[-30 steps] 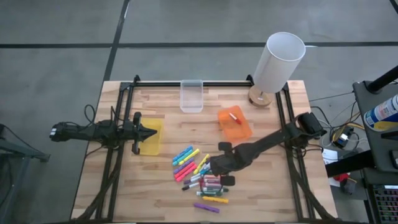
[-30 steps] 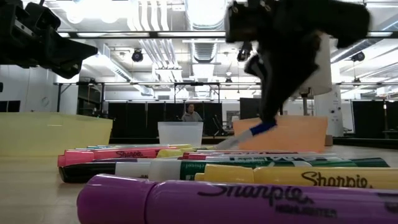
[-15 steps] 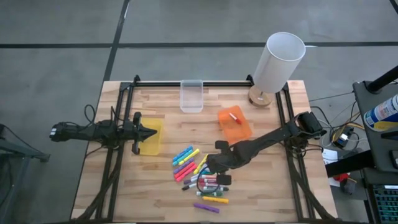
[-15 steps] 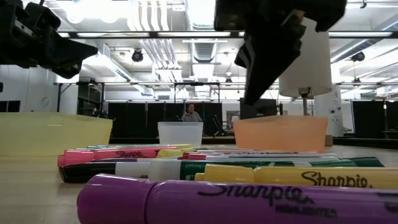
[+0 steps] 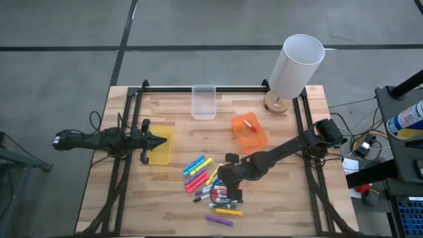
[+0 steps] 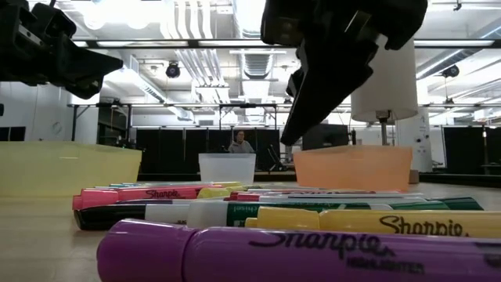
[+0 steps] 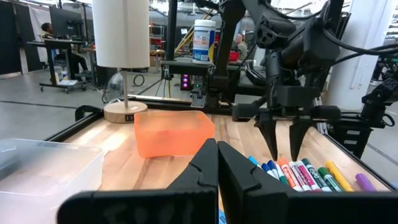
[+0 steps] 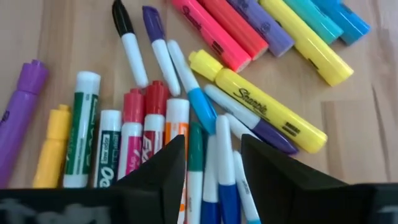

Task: Pick & Place Markers
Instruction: Put the right small light blue marker into the orange bin

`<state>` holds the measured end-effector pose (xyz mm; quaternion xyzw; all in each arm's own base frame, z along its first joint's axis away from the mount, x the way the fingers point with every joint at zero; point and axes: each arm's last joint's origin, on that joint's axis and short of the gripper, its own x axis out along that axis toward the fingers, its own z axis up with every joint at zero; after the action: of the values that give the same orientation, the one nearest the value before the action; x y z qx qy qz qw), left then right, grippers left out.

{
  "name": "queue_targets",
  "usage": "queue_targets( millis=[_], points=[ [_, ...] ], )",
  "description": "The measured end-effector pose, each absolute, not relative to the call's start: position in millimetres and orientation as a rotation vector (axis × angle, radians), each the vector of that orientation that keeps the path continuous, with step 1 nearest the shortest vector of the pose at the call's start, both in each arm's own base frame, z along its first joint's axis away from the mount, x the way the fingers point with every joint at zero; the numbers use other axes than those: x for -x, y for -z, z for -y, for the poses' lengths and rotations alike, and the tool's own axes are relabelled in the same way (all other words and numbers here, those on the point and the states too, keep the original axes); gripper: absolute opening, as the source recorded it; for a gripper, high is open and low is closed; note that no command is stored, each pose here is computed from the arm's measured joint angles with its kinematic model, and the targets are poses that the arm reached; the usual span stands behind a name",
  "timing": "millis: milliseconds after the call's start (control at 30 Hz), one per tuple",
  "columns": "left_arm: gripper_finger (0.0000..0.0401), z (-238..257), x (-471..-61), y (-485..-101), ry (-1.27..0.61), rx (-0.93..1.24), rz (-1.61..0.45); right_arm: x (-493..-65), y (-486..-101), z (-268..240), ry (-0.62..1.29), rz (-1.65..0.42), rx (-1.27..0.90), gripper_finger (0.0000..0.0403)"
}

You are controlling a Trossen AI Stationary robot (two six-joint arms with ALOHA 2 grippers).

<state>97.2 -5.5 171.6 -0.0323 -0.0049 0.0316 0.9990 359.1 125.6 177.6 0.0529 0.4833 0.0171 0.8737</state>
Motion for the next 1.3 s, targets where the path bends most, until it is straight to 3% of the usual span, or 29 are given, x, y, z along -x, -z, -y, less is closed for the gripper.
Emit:
queue_targets(
  millis=[800, 1300],
  points=[
    [0.0000, 5.4, -97.2, -171.6, -0.063, 0.065, 0.010, -339.5, -133.0, -117.9, -0.020, -0.936, -0.148, 0.0134],
    [0.0000, 5.5, -97.2, -171.6, -0.063, 0.065, 0.009, -333.8, -126.3, -115.6, 0.034, -0.948, -0.118, 0.0107]
  ],
)
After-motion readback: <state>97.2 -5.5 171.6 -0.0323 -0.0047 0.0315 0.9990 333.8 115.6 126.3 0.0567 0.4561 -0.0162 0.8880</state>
